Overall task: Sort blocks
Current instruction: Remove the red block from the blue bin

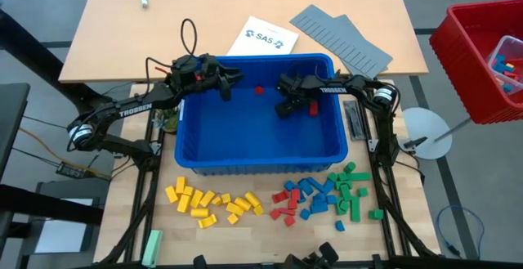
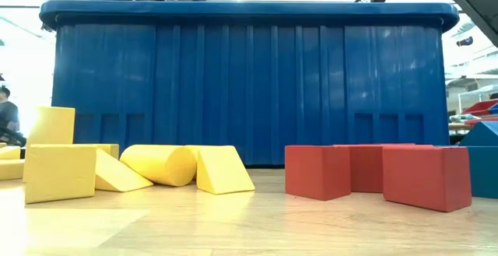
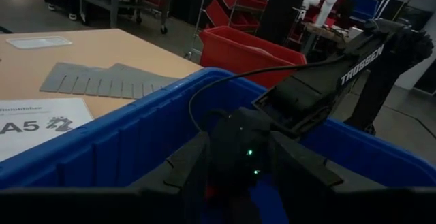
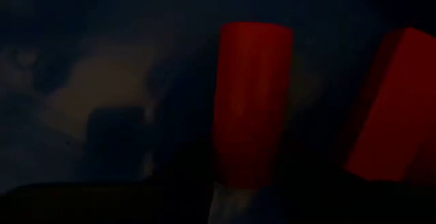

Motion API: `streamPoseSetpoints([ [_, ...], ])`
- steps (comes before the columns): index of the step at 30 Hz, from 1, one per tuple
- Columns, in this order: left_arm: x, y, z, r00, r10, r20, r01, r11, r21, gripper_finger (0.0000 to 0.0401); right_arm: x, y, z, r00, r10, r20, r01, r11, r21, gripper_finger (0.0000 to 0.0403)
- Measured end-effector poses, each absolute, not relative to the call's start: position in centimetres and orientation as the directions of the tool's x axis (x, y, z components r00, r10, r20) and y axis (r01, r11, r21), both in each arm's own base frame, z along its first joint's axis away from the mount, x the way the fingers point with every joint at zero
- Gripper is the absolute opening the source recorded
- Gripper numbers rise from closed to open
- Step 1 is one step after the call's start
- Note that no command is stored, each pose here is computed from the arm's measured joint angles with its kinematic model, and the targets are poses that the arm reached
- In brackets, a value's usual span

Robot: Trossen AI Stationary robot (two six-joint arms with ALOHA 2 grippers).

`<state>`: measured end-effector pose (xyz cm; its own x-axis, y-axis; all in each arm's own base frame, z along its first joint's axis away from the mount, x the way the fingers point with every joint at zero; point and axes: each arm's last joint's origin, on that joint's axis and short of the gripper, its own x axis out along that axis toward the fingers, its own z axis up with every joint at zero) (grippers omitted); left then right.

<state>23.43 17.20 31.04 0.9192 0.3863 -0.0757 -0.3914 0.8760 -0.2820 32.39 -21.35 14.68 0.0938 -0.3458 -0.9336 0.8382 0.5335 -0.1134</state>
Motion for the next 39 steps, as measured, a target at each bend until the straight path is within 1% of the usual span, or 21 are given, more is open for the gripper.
streamPoseSetpoints([
  [3,23.4,17.2,31.0,0.919,0.386,-0.075,-0.391,0.876,-0.282,0.0163,32.3,-21.1,15.2,0.097,-0.346,-0.933,0.824,0.553,-0.119,0.0114],
  [5,23.4,17.2,31.1,0.919,0.386,-0.074,-0.391,0.876,-0.282,0.0163,32.3,-20.7,16.3,0.124,-0.349,-0.929,0.813,0.572,-0.107,0.0114],
  [9,23.4,17.2,31.1,0.919,0.386,-0.073,-0.391,0.877,-0.281,0.0163,32.3,-19.4,19.8,0.262,-0.327,-0.908,0.780,0.626,0.000,0.0114],
  [13,23.4,17.2,31.1,0.920,0.386,-0.071,-0.390,0.877,-0.281,0.0163,31.7,-17.1,24.4,0.383,-0.351,-0.854,0.728,0.684,0.045,0.0114],
  [15,23.4,17.2,31.1,0.920,0.386,-0.070,-0.390,0.877,-0.281,0.0163,31.4,-15.4,26.7,0.457,-0.348,-0.818,0.680,0.730,0.069,0.0114],
  [20,23.4,17.2,31.1,0.920,0.386,-0.070,-0.390,0.877,-0.281,0.0163,30.2,-10.2,31.9,0.634,-0.285,-0.719,0.525,0.842,0.129,0.0114],
  [25,23.4,17.2,31.1,0.920,0.386,-0.069,-0.389,0.877,-0.280,0.0163,28.8,-4.1,35.3,0.757,-0.163,-0.633,0.319,0.937,0.140,0.0115],
  [27,23.4,17.2,31.1,0.920,0.386,-0.069,-0.390,0.877,-0.281,0.0163,28.4,-1.5,36.0,0.783,-0.093,-0.615,0.236,0.959,0.154,0.0117],
  [29,23.4,17.2,31.1,0.920,0.386,-0.069,-0.389,0.877,-0.280,0.0163,28.0,1.0,36.3,0.793,-0.039,-0.608,0.185,0.966,0.180,0.0117],
  [33,23.4,17.2,31.1,0.920,0.386,-0.069,-0.390,0.877,-0.281,0.0163,27.3,6.0,36.1,0.786,0.024,-0.618,0.145,0.964,0.223,0.0115],
  [39,23.4,17.2,31.1,0.920,0.386,-0.070,-0.389,0.877,-0.281,0.0163,26.1,13.0,34.6,0.749,0.095,-0.656,0.115,0.956,0.270,0.0115],
])
